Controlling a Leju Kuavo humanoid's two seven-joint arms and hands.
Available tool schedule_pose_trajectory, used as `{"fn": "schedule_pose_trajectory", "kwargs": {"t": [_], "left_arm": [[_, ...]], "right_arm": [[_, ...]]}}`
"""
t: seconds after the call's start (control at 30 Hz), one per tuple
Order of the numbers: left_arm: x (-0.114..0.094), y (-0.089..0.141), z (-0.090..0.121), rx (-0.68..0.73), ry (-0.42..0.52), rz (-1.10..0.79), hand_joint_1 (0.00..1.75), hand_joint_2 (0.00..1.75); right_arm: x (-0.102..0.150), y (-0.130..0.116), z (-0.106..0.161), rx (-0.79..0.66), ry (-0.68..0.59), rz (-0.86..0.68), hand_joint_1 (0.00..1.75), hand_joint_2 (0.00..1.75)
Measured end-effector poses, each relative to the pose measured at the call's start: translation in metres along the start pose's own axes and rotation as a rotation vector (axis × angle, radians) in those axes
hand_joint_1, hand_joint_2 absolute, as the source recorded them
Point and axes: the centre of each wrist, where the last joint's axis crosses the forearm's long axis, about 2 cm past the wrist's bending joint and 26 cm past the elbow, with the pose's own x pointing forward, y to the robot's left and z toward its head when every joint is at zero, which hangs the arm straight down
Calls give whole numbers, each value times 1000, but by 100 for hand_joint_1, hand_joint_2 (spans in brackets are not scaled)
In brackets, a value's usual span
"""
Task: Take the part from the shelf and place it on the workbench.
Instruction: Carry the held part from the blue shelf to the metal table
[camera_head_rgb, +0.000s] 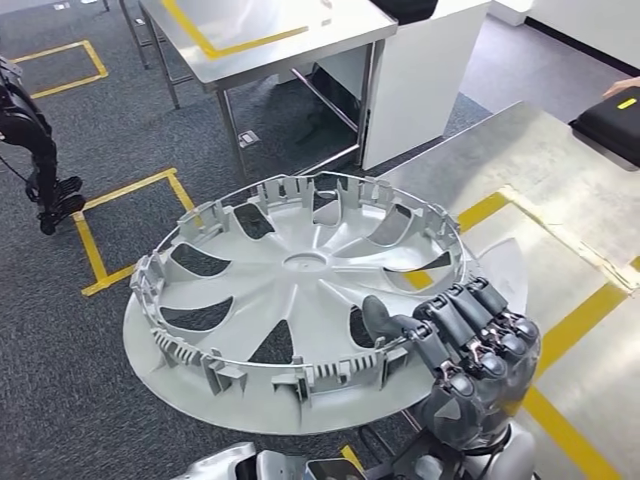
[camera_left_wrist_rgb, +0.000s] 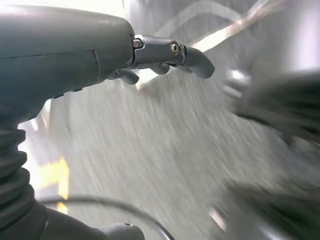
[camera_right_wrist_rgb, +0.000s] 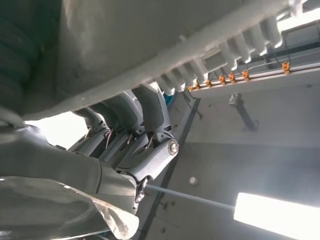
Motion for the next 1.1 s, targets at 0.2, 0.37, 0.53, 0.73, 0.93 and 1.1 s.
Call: {"fn": "schedule_pose_trajectory", "kwargs": {"t": [0.2,0.37,0.53,0.73,0.93,1.1], "left_arm": [[6,-33,-2,404,-88,339,0,175],[97,-158,-12,457,596,1519,0,175],[128,-172,-14,282,935,1875,0,175],[125,-169,-14,194,1017,2025,0,175],[130,-172,-14,168,1060,2144,0,175],[131,-172,-14,143,1079,2191,0,175]], "right_arm": [[-16,-9,11,54,-98,97,175,175],[-37,-47,26,138,-68,292,175,175],[-44,-80,28,171,-9,430,175,175],[-48,-94,27,178,10,501,175,175],[-50,-101,28,187,12,533,175,175],[-52,-104,26,183,11,554,175,175]]}}
